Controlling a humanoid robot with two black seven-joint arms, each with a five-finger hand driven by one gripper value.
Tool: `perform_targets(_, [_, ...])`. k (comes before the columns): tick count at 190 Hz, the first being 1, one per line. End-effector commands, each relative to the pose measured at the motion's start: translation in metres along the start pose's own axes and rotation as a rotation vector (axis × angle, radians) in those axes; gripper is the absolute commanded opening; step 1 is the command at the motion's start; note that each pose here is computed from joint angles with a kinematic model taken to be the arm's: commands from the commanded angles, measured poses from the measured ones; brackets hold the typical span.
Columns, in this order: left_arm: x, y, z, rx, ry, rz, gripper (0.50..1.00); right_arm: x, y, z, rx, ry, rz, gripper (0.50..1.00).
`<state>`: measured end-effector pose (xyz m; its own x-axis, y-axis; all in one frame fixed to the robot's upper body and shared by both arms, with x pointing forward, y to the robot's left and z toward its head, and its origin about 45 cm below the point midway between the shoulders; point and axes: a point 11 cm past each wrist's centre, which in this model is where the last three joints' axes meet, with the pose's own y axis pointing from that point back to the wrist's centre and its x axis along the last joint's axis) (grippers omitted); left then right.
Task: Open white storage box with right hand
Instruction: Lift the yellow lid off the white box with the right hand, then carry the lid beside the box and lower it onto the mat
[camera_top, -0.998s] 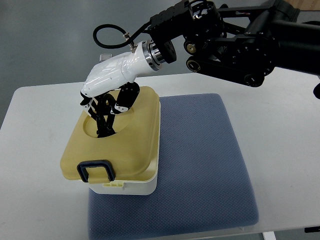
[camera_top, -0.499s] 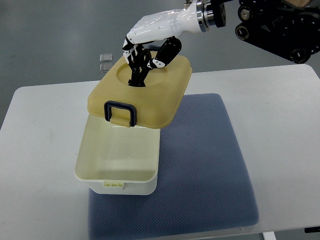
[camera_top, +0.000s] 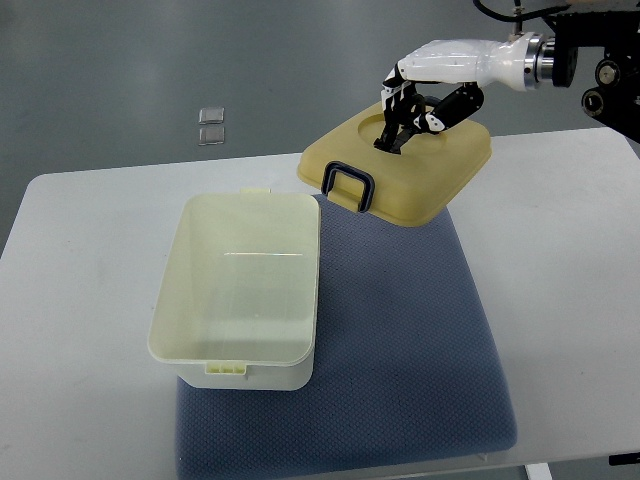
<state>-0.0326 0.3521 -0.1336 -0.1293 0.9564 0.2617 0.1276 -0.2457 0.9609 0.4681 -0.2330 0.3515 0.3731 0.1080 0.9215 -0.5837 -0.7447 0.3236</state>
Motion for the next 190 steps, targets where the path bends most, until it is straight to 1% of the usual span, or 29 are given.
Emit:
perform_targets(1, [0.000,0.000,0.000,0.000,0.000,-0.001,1.000,-0.019,0.012,0.019,-0.049,-0.024,0.014,0.500])
perform_targets(43, [0.000,0.000,0.000,0.000,0.000,0.001,1.000,-0.052,0.025,0.039,-0.089,-0.134,0.053,0.500])
perform_targets(57, [0.000,0.000,0.000,0.000,0.000,0.001,1.000,-0.065,0.027,0.043,-0.102,-0.146,0.048,0.500])
perform_targets(90, [0.000,0.000,0.000,0.000,0.000,-0.001,1.000,-0.083,0.023,0.042,-0.100,-0.155,0.039,0.500])
perform_targets(119, [0.000,0.000,0.000,0.000,0.000,-0.001,1.000,-0.094,0.019,0.038,-0.087,-0.170,0.023,0.500])
perform_targets(141, [0.000,0.000,0.000,0.000,0.000,0.001,1.000,-0.104,0.003,0.025,-0.047,-0.177,0.002,0.500])
perform_targets(172, [0.000,0.000,0.000,0.000,0.000,-0.001,1.000,-0.107,-0.007,0.015,-0.016,-0.182,-0.004,0.500])
perform_targets(190, [0.000,0.000,0.000,0.000,0.000,0.001,1.000,-0.120,-0.014,0.008,0.003,-0.198,-0.023,0.500])
